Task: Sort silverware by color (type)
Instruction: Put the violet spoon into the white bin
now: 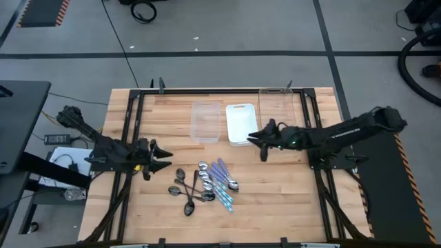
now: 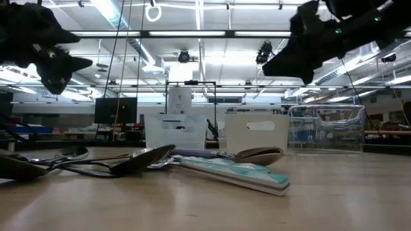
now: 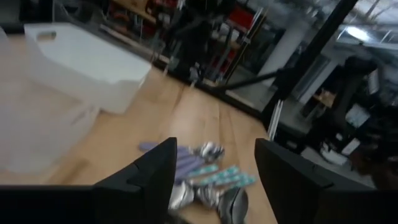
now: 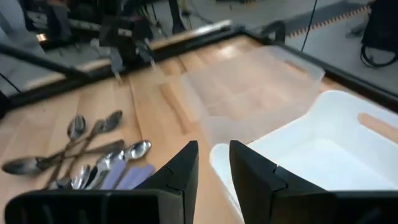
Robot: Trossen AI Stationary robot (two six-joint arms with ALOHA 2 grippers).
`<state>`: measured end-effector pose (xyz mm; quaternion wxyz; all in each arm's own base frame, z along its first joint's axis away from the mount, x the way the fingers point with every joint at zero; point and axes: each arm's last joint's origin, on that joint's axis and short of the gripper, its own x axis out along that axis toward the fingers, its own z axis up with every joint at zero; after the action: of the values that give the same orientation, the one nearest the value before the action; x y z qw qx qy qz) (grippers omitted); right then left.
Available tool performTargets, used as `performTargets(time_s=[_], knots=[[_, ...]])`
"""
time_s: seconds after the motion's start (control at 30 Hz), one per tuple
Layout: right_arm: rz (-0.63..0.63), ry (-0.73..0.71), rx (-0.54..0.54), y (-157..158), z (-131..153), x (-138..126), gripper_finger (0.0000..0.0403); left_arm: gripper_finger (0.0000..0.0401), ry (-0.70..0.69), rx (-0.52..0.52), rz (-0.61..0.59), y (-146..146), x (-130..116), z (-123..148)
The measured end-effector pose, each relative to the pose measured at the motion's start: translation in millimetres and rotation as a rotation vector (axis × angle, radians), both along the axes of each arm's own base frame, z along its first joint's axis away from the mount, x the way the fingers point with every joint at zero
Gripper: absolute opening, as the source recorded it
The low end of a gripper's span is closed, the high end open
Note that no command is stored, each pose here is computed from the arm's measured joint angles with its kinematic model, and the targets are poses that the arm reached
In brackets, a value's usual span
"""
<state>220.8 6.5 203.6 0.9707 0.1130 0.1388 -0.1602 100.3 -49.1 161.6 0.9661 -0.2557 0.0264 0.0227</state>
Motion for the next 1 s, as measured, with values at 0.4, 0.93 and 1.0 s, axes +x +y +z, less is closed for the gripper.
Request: performTargets(time_s=[0.4, 0.93, 1.0], knots=[[0.078, 0.2, -0.011, 36.7, 6.9, 73.2, 0.0101, 0.0208, 0.143, 0.048, -0.005, -10.3, 12.2, -4.3], [0.143, 0.427, -0.029, 81.0, -8.6, 143.1, 0.0101, 0.0208, 0.282, 0.12, -0.014, -26.5, 35.5, -0.2], [0.138, 0.474, -0.026, 85.6, -11.4, 148.7, 0.0104, 0.0208, 0.287, 0.123, -0.007, -27.8, 37.9, 0.6]])
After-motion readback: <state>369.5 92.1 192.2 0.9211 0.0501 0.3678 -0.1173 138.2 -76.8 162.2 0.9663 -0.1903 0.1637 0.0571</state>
